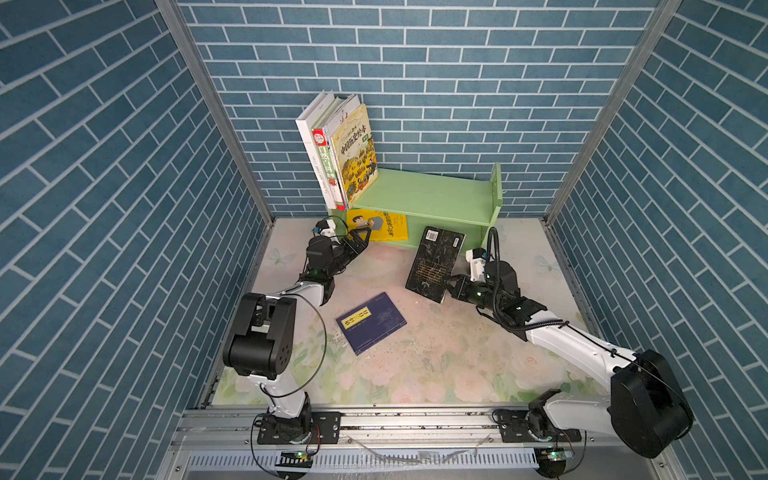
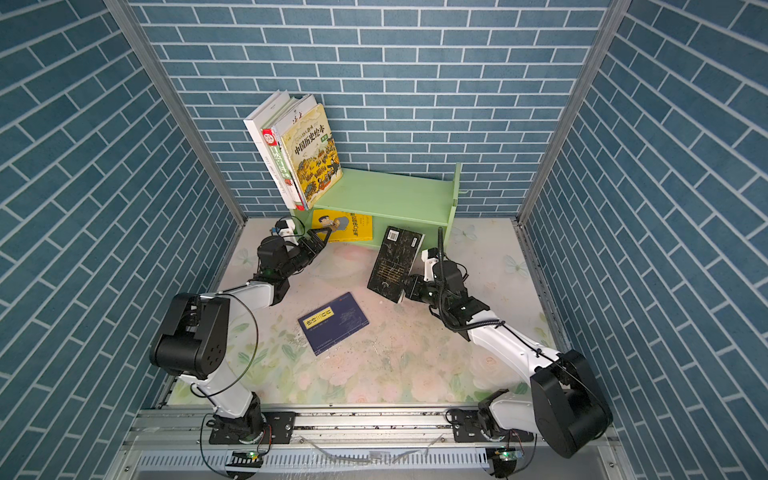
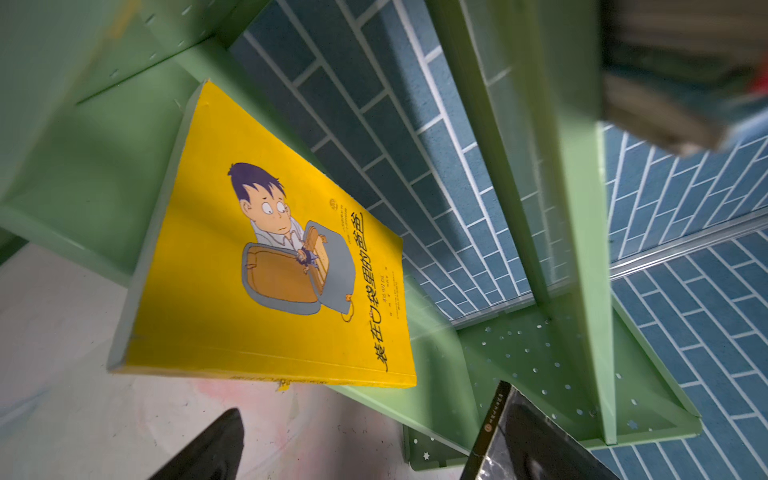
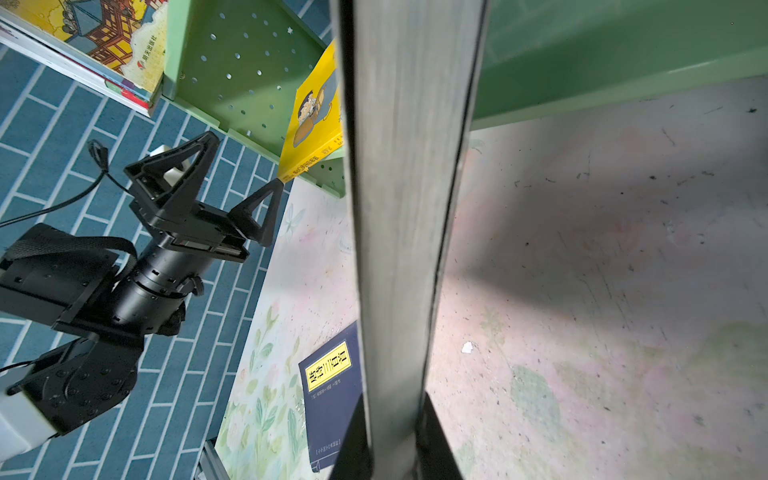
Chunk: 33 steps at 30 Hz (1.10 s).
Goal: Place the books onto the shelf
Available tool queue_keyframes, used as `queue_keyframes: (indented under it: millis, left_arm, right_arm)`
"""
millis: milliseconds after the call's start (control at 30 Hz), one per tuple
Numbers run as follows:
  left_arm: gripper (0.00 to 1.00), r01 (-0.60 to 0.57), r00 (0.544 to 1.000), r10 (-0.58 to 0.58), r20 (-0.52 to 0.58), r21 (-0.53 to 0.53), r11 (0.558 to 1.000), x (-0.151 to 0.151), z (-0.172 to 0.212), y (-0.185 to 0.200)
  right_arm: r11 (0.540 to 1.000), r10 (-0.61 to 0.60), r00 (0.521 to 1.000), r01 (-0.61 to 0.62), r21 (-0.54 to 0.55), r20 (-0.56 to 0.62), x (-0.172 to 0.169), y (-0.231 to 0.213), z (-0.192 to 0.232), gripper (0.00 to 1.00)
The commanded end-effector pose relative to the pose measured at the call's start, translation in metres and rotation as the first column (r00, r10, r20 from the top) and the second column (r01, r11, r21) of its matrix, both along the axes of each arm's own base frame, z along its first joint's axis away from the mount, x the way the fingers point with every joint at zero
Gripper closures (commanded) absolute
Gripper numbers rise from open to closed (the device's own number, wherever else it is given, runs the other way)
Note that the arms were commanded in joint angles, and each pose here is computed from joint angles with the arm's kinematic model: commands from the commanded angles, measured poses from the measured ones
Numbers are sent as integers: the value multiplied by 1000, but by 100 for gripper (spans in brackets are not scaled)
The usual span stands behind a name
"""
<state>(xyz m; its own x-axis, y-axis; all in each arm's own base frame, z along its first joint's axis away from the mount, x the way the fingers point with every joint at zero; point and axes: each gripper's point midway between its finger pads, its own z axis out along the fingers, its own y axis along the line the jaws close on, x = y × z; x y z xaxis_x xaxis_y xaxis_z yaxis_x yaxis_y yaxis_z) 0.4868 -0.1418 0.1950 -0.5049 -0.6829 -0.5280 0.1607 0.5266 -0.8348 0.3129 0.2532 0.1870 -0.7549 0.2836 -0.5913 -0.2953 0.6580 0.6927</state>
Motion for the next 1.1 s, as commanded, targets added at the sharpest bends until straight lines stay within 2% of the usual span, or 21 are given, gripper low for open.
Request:
queue_keyframes:
  millis: [0,200,567,767,933,1067]
  left_arm:
    - [0,-22,1000,22,16,28,999,11,1,5]
    - [0,-48,998,47,29,44,998,20,-2,10]
    - [0,-87,991,90,98,-30,996,40,4,27]
    - [0,-72,987,79,139,-55,996,34,21,29]
    - [0,-21,1000,21,10,-64,998,-2,18,22]
    - [0,36,980,-52,-192,-91,995,-53,-3,14]
  right_arm:
    - [997,-15,993,7,73,114,5,3,44,100]
    - [998,-8,994,1,70,108,8,6,45,100]
    - [997,6,995,-13,74,95,13,12,44,100]
    - [995,39,997,-44,92,63,10,19,41,100]
    - [996,83,996,-83,12,30,-7,15,30,100]
    - [969,150,988,-142,-202,26,-32,10,21,100]
